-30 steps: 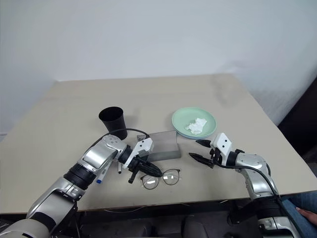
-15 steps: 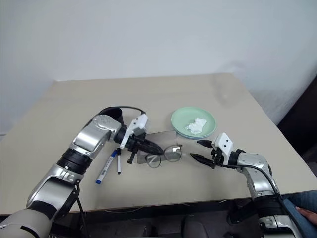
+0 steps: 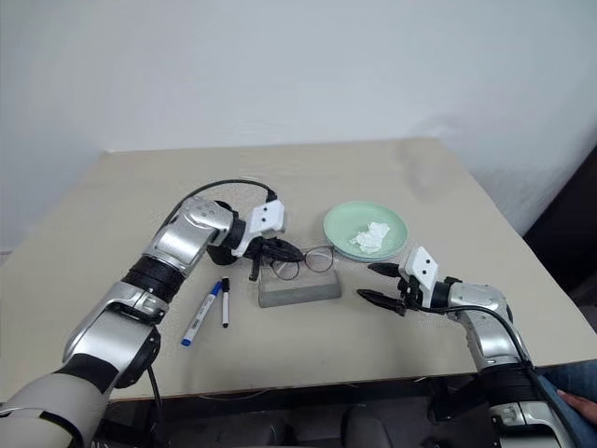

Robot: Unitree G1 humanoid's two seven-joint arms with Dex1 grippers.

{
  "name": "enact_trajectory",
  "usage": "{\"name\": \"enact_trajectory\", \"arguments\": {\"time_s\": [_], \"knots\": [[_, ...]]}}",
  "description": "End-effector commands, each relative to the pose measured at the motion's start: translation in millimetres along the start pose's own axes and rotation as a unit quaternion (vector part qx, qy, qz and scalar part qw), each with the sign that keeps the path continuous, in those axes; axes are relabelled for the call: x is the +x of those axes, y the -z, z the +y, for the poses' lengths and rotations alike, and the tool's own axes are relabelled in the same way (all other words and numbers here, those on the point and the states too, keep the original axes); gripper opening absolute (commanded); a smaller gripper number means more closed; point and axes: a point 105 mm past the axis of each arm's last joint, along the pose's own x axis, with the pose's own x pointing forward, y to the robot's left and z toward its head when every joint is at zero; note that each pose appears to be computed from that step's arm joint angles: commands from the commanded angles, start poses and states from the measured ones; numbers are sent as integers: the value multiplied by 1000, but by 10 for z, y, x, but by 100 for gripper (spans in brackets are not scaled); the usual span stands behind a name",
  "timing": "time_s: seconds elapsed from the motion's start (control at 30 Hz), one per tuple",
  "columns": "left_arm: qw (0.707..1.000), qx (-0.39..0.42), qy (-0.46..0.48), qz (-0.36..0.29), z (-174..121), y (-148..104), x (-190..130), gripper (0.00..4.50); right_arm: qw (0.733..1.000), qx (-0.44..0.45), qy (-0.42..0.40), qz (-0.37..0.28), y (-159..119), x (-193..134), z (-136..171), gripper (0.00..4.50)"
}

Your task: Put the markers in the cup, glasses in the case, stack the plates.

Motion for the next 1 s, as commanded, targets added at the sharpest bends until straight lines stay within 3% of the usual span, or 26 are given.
{"name": "enact_trajectory", "arguments": {"time_s": [0.03,0.4,0.97,1.0], "knots": [[999,44,-8,7,42,-58,20,2,1000,-18,5,-21,-151,6,-14,319],[997,53,26,46,-59,115,126,2,1000,-16,16,-18,-161,-13,5,319],[996,-25,75,43,-279,215,54,2,1000,-18,13,-17,-160,37,-7,319],[996,-27,69,39,-265,202,60,44,1000,-18,13,-17,-161,39,-10,319]]}}
